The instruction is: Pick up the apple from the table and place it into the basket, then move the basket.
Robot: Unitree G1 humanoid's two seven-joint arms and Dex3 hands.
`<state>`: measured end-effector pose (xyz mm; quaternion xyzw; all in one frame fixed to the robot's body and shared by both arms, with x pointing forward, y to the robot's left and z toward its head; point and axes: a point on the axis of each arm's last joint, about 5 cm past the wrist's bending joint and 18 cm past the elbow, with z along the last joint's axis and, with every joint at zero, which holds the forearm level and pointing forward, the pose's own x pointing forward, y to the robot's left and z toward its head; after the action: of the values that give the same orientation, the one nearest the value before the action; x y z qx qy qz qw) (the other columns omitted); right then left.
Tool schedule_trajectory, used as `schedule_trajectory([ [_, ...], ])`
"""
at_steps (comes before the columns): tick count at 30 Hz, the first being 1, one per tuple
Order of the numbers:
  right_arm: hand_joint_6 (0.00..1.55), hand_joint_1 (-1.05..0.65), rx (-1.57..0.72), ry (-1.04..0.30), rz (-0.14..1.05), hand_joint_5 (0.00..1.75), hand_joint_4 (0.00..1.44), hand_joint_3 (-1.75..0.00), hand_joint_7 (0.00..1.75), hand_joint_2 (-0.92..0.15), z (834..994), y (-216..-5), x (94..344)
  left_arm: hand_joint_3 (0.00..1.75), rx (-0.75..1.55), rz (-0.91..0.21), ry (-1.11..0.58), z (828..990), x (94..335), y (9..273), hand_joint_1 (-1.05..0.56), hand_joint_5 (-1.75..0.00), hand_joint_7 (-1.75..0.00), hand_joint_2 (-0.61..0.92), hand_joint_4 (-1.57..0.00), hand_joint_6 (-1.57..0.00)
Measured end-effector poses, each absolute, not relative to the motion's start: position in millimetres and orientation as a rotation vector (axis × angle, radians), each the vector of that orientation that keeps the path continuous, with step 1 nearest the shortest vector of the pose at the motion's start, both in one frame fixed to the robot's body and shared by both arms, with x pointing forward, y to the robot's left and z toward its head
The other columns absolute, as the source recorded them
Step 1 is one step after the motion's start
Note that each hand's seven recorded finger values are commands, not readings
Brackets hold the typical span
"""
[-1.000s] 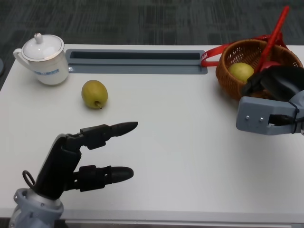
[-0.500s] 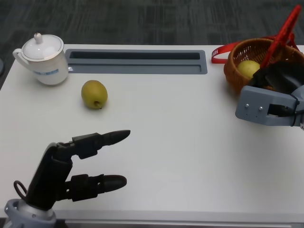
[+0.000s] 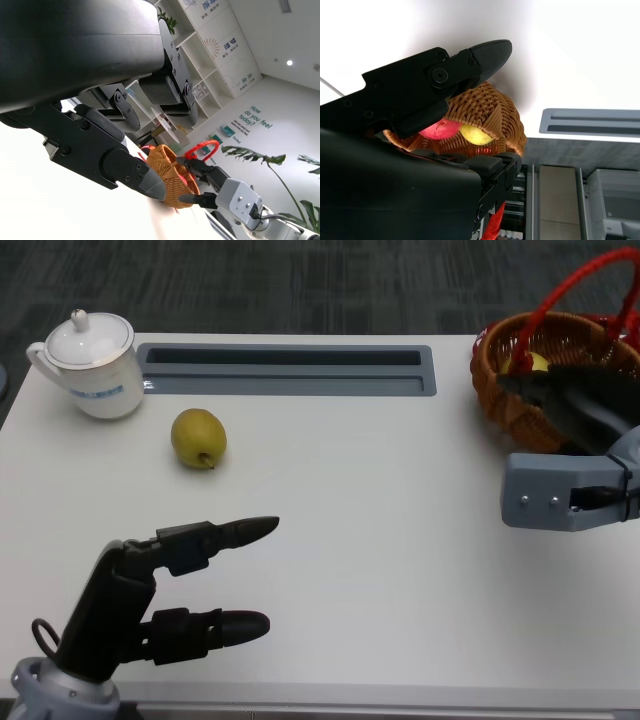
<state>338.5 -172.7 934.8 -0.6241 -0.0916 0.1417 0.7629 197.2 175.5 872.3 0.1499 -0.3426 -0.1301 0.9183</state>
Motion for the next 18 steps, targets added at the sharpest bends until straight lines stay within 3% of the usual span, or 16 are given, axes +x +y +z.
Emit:
schedule_trajectory([
  [8, 0.31, -0.87, -1.233, -0.253, 0.284, 0.02, 0.2, -0.01, 0.02, -0.86, 936.0, -201, 330, 0.0, 0.279, -0.281, -0.717, 874.1, 201, 173, -0.39, 0.0, 0.0, 0.72, -0.89, -0.83],
  [14, 0.35, -0.84, -1.175, -0.41, 0.277, 0.03, 0.27, -0.02, 0.02, -0.91, 930.2, -216, 316, 0.0, 0.275, -0.283, -0.721, 873.8, 201, 173, -0.4, -0.01, 0.0, 0.72, -0.9, -0.84],
  [18, 0.4, -0.79, -1.095, -0.532, 0.32, 0.03, 0.35, 0.0, 0.02, -0.88, 921.2, -216, 303, 0.0, 0.271, -0.281, -0.731, 874.4, 201, 173, -0.41, 0.0, 0.0, 0.72, -0.9, -0.84],
])
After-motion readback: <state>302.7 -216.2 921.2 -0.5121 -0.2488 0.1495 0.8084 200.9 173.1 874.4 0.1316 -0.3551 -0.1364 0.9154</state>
